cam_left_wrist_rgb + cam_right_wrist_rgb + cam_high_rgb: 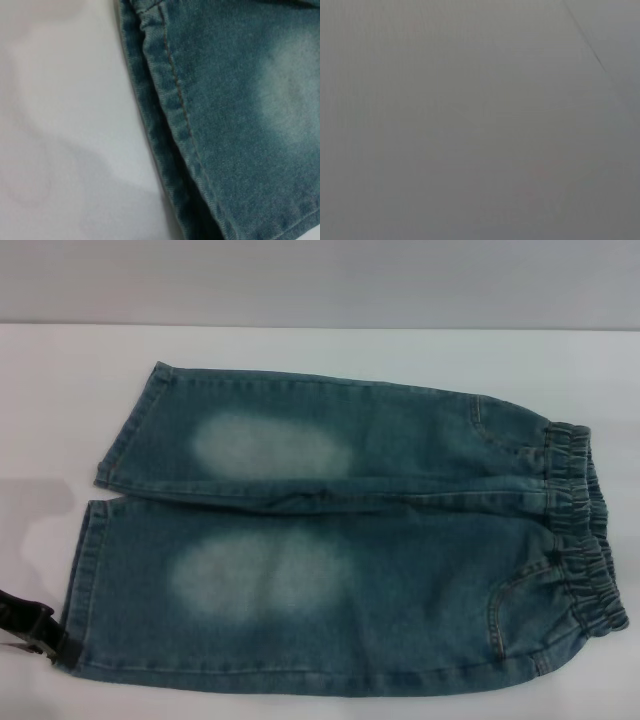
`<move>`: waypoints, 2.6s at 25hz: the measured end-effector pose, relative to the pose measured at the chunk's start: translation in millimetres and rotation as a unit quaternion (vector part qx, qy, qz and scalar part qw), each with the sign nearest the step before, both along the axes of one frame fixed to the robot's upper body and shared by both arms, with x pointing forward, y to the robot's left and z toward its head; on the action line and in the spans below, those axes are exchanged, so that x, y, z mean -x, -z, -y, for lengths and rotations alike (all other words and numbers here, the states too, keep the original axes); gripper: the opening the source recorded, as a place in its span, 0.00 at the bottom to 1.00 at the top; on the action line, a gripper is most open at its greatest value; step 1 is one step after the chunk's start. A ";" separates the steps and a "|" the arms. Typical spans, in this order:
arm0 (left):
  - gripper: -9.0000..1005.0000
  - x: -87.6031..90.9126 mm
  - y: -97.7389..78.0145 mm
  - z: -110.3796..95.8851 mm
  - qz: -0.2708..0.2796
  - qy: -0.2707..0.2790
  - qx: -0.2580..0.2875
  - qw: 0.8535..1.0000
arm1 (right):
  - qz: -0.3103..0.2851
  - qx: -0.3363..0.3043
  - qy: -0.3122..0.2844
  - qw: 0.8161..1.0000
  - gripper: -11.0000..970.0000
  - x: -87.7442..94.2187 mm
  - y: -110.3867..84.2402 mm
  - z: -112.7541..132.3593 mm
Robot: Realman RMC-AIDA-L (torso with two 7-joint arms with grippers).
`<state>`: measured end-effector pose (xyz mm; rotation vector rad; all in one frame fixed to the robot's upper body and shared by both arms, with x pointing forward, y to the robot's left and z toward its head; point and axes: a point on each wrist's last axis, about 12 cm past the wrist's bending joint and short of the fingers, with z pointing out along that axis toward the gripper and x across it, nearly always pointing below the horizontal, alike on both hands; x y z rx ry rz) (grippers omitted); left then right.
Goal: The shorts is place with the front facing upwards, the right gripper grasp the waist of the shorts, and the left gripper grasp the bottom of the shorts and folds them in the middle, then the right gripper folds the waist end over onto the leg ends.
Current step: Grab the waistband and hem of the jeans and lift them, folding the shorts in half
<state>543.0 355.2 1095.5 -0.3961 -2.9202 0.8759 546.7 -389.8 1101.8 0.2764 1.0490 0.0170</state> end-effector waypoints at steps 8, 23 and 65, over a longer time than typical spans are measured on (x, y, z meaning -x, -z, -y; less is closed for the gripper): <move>0.05 -3.1 -1.0 -0.8 0.006 -0.006 -0.007 1.000 | 0.001 0.000 0.001 1.000 0.63 -0.6 -0.6 0.3; 0.06 -21.0 -13.8 0.0 0.069 -0.052 0.024 0.996 | -0.004 -0.161 -0.165 0.973 0.63 -11.9 -37.5 52.9; 0.09 -52.5 -27.9 28.7 0.130 -0.056 0.045 0.989 | -0.607 0.301 -0.568 0.467 0.63 -56.4 -88.4 -83.6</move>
